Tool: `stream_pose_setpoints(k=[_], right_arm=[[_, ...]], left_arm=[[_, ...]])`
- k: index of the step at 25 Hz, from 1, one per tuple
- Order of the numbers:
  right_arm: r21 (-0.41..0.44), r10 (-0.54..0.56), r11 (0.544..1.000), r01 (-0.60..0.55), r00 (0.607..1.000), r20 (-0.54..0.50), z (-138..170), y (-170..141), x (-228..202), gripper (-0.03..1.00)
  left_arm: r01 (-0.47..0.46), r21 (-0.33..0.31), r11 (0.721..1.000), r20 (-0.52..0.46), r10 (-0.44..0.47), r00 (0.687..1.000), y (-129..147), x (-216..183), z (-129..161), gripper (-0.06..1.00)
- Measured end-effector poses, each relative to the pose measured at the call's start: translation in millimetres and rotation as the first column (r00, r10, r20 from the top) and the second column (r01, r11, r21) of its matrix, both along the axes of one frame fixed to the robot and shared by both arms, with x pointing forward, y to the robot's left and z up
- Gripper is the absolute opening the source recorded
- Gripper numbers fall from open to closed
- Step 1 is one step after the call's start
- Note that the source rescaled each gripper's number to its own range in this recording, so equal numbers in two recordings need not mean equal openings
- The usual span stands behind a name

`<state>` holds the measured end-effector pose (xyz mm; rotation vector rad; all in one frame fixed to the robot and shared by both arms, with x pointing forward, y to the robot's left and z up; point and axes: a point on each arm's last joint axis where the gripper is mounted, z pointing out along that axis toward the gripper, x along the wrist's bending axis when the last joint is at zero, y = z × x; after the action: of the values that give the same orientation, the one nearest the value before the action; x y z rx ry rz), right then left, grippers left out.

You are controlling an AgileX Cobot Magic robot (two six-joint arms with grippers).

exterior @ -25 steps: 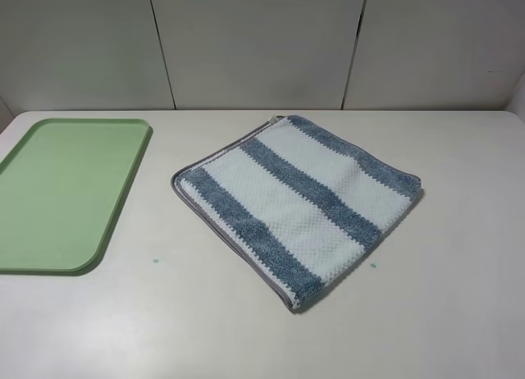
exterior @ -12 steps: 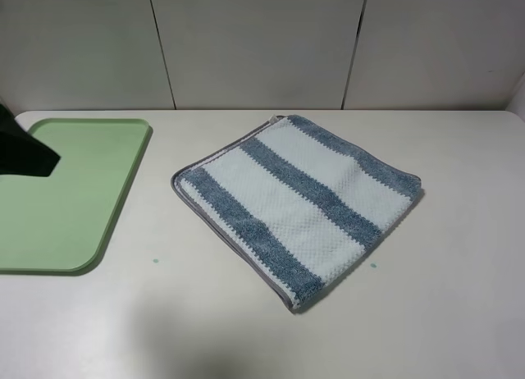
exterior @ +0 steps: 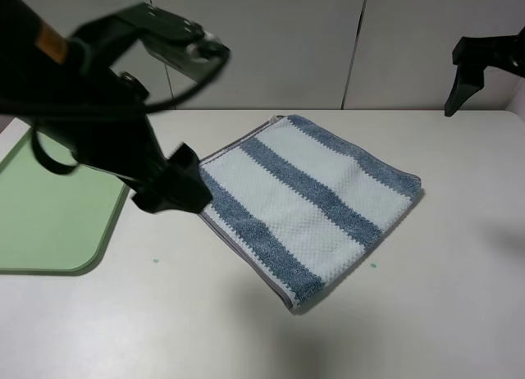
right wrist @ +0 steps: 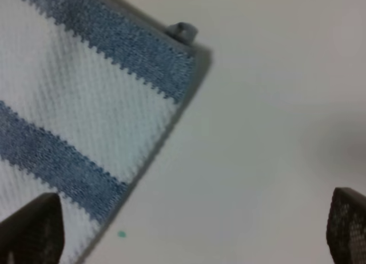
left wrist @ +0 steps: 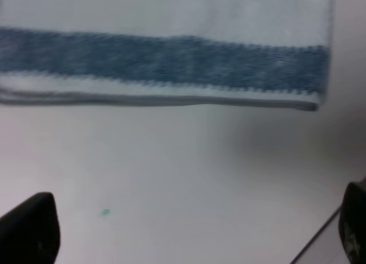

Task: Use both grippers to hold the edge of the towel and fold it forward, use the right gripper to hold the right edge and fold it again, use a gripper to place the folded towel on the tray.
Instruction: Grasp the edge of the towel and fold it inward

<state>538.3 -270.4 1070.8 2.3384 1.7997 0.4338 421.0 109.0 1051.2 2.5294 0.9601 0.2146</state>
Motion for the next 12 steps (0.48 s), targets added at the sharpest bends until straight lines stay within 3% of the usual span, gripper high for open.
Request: stream_pose_setpoints(k=[6, 12], right_arm=[[0.005, -0.003, 1.0, 0.003, 0.999, -0.052, -33.2, 2.7, 22.6, 1.0], [0.017, -0.014, 1.0, 0.016, 0.996, -0.088, -61.6, 5.2, 38.5, 1.0]], left_arm=[[0.1, -0.01, 0.995, -0.021, -0.1, 0.995, -54.6, -11.0, -40.2, 0.97], [0.136, -0.009, 0.991, -0.049, -0.136, 0.989, -87.2, -21.5, -76.7, 0.97]])
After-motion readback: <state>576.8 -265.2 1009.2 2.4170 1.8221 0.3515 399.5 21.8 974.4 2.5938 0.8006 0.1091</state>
